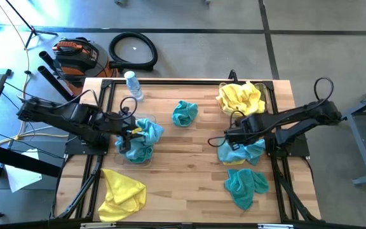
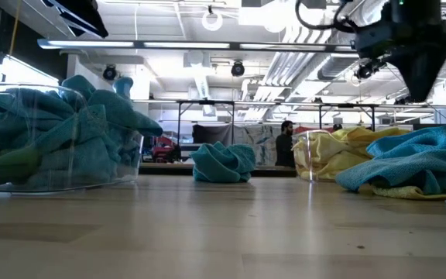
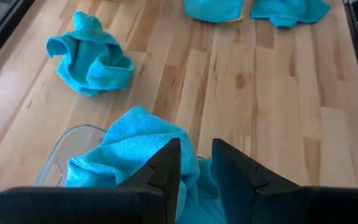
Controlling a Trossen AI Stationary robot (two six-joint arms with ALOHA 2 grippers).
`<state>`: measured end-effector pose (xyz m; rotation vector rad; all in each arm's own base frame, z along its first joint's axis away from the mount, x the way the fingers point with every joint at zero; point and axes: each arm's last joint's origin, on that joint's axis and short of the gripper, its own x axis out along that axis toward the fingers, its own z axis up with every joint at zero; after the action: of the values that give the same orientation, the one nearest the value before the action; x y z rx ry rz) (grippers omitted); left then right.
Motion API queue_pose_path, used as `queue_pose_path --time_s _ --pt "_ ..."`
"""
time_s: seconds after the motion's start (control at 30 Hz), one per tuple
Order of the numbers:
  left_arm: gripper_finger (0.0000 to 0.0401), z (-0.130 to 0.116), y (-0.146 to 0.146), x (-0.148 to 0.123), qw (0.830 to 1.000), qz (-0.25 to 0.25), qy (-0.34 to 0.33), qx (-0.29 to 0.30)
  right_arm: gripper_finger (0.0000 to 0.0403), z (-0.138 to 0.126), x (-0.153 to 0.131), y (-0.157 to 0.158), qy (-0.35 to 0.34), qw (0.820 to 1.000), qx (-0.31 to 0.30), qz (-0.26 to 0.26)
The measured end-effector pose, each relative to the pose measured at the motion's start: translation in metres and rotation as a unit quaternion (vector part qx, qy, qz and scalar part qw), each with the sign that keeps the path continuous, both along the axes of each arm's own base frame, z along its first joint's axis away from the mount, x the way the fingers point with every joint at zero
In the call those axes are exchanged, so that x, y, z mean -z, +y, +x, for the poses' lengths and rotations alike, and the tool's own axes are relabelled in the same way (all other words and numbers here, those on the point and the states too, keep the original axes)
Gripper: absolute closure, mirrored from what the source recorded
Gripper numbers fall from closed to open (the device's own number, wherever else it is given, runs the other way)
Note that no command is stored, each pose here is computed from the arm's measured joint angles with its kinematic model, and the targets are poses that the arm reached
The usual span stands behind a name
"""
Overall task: Sort microfiber towel by color & place in baskets
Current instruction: Put the blue microfiber cloth into the left transparent bin
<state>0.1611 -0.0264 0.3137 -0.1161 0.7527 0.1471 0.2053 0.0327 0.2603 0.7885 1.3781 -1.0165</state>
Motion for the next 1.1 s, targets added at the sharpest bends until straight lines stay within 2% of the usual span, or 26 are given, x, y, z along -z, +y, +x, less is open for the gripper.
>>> queue_pose_path --time_s 0.13,0.33,0.5,0.63,0.73,0.8,0.97,1.0,1.1 --pt "0.0321 -0.004 0.001 -0.003 1.000 -0.002 -0.009 0.000 0.0385 -0.006 0.015 0.001 0.025 1.000 0.014 0.010" --pt "0.0321 -0.007 0.001 -0.005 1.000 -0.007 -0.018 -0.003 0.0304 -0.012 0.037 0.001 0.040 0.999 0.025 0.013" --pt "0.0321 -0.007 0.002 -0.005 1.000 -0.007 -0.019 -0.003 0.0251 -0.012 0.057 0.001 0.020 0.999 0.024 0.016" --pt "0.0321 -0.007 0.002 -0.005 1.000 -0.007 -0.019 -0.003 0.0235 -0.013 0.074 0.000 0.002 0.999 0.033 0.019" --pt "0.0321 -0.007 0.002 -0.005 1.000 -0.006 -0.020 -0.004 0.0241 -0.014 0.083 0.000 -0.012 0.999 0.036 0.022" --pt "0.0321 -0.007 0.002 -0.005 1.000 -0.004 -0.020 -0.005 0.0263 -0.013 0.086 0.001 -0.021 0.999 0.036 0.025" --pt "0.0321 -0.007 0.002 -0.005 1.000 0.001 -0.019 -0.001 0.0378 -0.008 0.078 0.001 -0.029 0.999 0.033 0.022" --pt "0.0321 -0.007 0.002 -0.005 1.000 0.002 -0.019 0.000 0.0389 -0.007 0.075 0.001 -0.030 0.999 0.030 0.021" --pt "0.0321 -0.007 0.002 -0.005 1.000 0.005 -0.019 0.003 0.0381 -0.001 0.061 0.002 -0.040 0.999 0.027 0.023"
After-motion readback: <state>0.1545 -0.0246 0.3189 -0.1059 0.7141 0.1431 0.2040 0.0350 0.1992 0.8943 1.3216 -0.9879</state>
